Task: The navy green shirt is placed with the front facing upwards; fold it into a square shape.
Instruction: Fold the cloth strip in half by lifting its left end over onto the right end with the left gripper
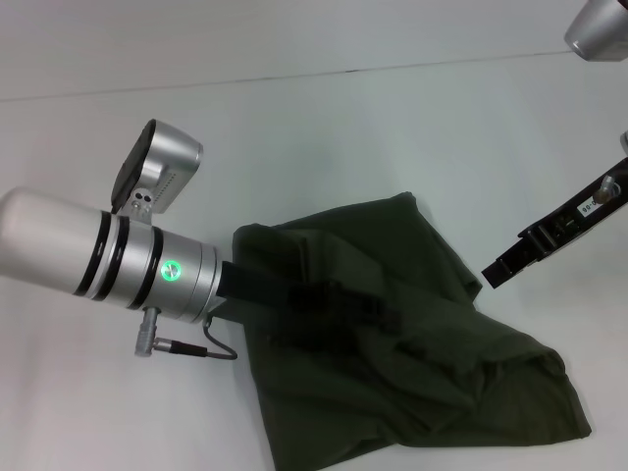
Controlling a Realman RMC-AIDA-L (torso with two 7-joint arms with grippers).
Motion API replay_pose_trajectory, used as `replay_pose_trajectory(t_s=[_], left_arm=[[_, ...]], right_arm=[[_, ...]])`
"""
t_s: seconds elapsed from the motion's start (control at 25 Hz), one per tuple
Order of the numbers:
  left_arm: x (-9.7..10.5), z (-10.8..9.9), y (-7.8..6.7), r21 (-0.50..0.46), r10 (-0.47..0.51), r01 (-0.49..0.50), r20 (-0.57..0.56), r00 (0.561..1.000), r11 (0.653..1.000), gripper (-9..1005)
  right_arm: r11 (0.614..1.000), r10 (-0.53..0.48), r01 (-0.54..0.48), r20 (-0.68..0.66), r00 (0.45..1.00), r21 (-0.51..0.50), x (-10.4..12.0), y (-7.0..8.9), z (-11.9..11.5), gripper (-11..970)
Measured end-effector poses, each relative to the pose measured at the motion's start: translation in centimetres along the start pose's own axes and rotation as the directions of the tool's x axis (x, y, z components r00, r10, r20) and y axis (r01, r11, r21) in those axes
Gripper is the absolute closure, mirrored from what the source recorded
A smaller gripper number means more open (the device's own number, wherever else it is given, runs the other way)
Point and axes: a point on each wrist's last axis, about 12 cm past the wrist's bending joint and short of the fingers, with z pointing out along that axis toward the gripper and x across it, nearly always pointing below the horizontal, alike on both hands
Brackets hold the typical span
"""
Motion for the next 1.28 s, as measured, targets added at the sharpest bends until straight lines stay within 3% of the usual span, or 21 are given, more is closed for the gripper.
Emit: replay_pose_trajectory(t_s=[0.24,0.56,0.8,0.92,1.12,1.28], left_arm=[[0.0,1.1,-0.4,-0.025,0.017,-0.019,-0.046,0.999,1.000,310],[-0.3,0.5,-0.3,-0.035,0.050,-0.051,-0.028,0.998,0.998,322],[-0.2,0.3,-0.6,-0.014,0.060,-0.061,-0.044,0.997,0.998,547],[-0.1,-0.3,-1.5,0.046,0.084,-0.082,-0.053,0.995,0.996,816],[-0.5,-1.9,-3.2,0.162,0.131,-0.126,-0.017,0.991,0.979,915],[-1.0,-2.6,-3.6,0.193,0.150,-0.153,0.030,0.988,0.969,915]], right_arm=[[1.000,0.006,-0.006,0.002,1.000,0.001,0.1,-0.1,0.0,732],[1.000,0.010,-0.010,0.005,1.000,0.000,0.2,-0.2,0.1,733],[1.000,0.014,-0.014,0.005,1.000,-0.001,0.3,-0.2,0.1,733],[1.000,0.015,-0.015,0.007,1.000,0.001,0.3,-0.2,0.1,733],[1.000,0.013,-0.013,0.009,1.000,0.007,0.2,-0.2,0.1,733],[1.000,0.011,-0.011,0.009,1.000,0.007,0.1,-0.2,0.1,732]])
